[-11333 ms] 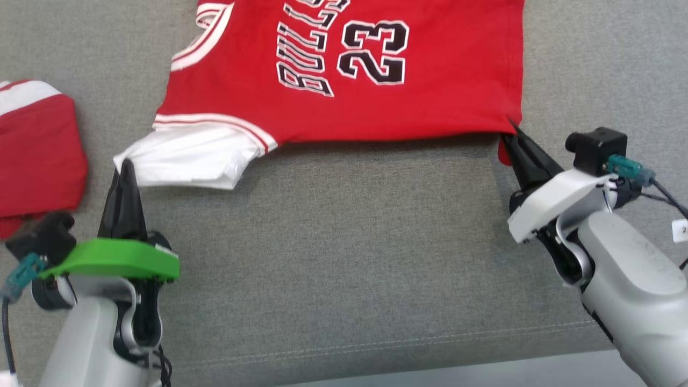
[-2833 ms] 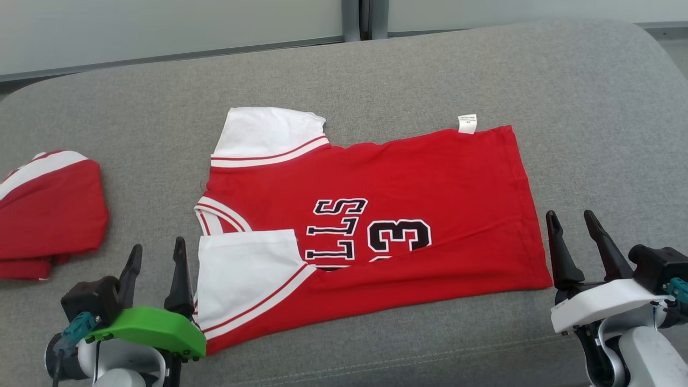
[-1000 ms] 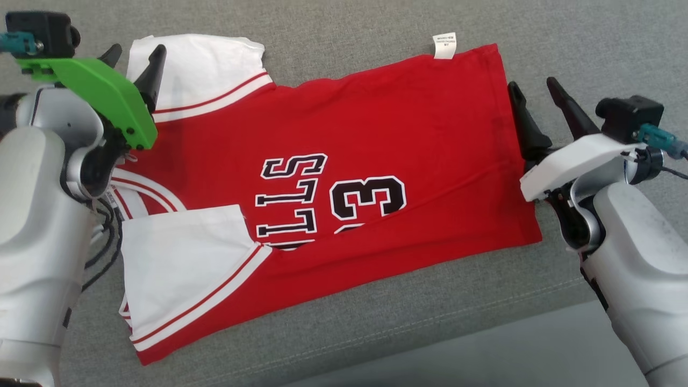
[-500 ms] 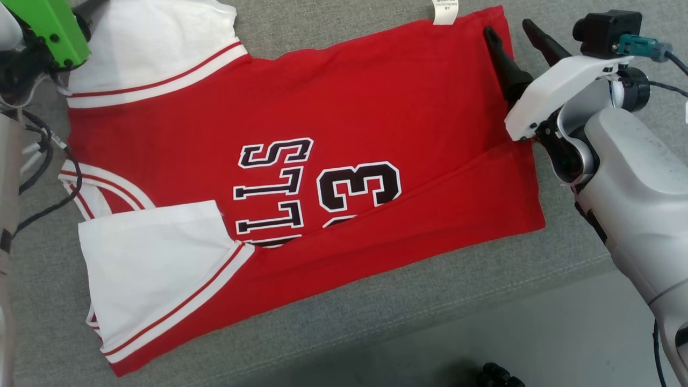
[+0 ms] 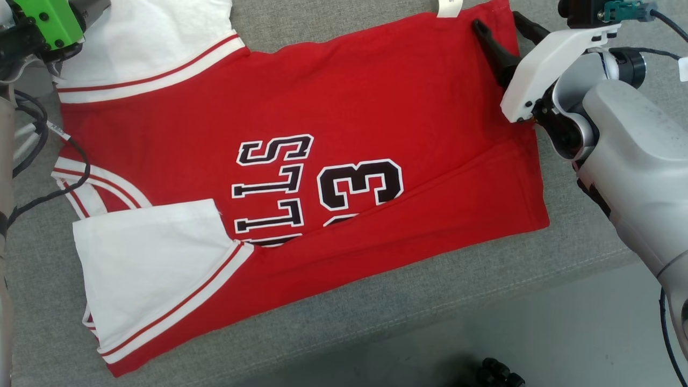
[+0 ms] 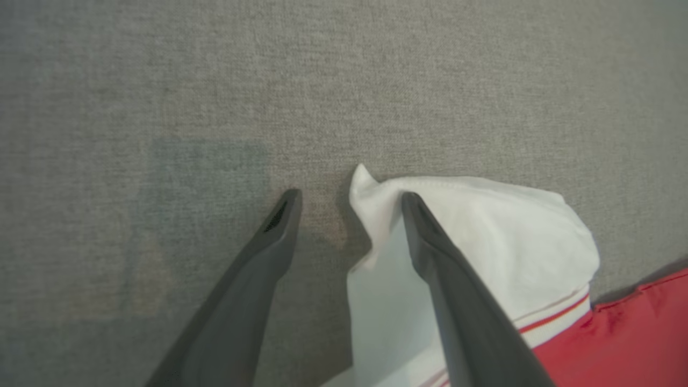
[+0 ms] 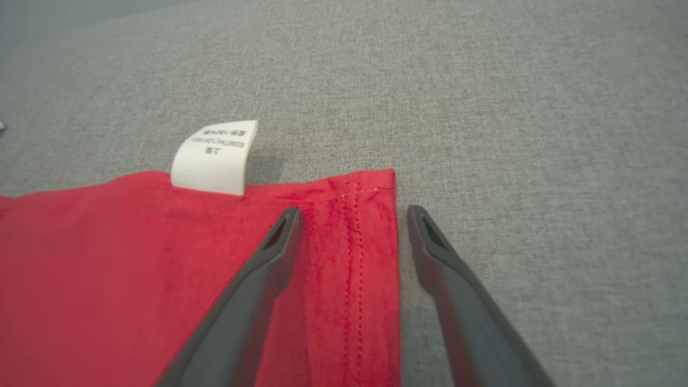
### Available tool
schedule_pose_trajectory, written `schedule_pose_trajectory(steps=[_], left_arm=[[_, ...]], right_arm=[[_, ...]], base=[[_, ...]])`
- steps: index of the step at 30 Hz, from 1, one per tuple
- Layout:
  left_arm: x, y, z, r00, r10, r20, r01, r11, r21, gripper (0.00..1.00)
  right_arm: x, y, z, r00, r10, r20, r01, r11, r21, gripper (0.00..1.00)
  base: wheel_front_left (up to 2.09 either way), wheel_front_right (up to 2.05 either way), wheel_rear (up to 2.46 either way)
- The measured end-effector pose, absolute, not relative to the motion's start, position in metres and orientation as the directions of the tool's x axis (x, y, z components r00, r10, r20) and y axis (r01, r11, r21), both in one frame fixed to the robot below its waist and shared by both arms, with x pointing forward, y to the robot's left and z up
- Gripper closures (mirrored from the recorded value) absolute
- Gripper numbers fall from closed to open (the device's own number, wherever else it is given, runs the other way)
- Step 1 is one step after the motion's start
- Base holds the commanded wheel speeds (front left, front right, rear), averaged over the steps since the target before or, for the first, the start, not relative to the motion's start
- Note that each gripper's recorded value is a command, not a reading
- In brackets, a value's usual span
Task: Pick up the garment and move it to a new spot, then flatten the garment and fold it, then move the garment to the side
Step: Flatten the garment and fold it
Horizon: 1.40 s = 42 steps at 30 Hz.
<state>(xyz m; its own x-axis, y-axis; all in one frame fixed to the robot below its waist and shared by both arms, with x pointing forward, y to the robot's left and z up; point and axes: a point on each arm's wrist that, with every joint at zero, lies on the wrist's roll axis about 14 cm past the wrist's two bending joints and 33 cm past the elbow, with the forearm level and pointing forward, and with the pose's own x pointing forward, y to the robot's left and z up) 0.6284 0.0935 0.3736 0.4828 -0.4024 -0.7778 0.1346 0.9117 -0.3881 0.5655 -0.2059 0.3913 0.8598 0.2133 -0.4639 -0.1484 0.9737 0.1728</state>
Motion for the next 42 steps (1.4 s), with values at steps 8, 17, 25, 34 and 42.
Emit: schedule_pose_trajectory(steps=[8,17,25,34,42], left_arm=[[0.629,0.089,0.374,0.484,-0.426,-0.764,0.145,0.900,-0.410,1.00],[0.641,0.086,0.390,0.550,-0.459,-0.697,0.182,0.881,-0.437,1.00],[0.646,0.074,0.420,0.586,-0.514,-0.626,0.296,0.855,-0.426,1.00],[0.627,0.066,0.469,0.585,-0.634,-0.507,0.439,0.772,-0.460,1.00],[0.587,0.081,0.485,0.560,-0.703,-0.438,0.483,0.707,-0.517,1.00]], right_arm=[[0.579,-0.209,0.395,0.862,0.200,-0.465,-0.146,0.978,0.151,1.00],[0.582,-0.210,0.403,0.887,0.205,-0.413,-0.149,0.975,0.165,1.00],[0.579,-0.207,0.417,0.896,0.264,-0.356,-0.227,0.963,0.143,1.00],[0.552,-0.200,0.424,0.849,0.401,-0.344,-0.400,0.913,0.078,1.00],[0.521,-0.194,0.421,0.792,0.483,-0.374,-0.496,0.866,0.070,1.00]], base=[[0.00,0.00,0.00],[0.00,0.00,0.00],[0.00,0.00,0.00],[0.00,0.00,0.00],[0.00,0.00,0.00]])
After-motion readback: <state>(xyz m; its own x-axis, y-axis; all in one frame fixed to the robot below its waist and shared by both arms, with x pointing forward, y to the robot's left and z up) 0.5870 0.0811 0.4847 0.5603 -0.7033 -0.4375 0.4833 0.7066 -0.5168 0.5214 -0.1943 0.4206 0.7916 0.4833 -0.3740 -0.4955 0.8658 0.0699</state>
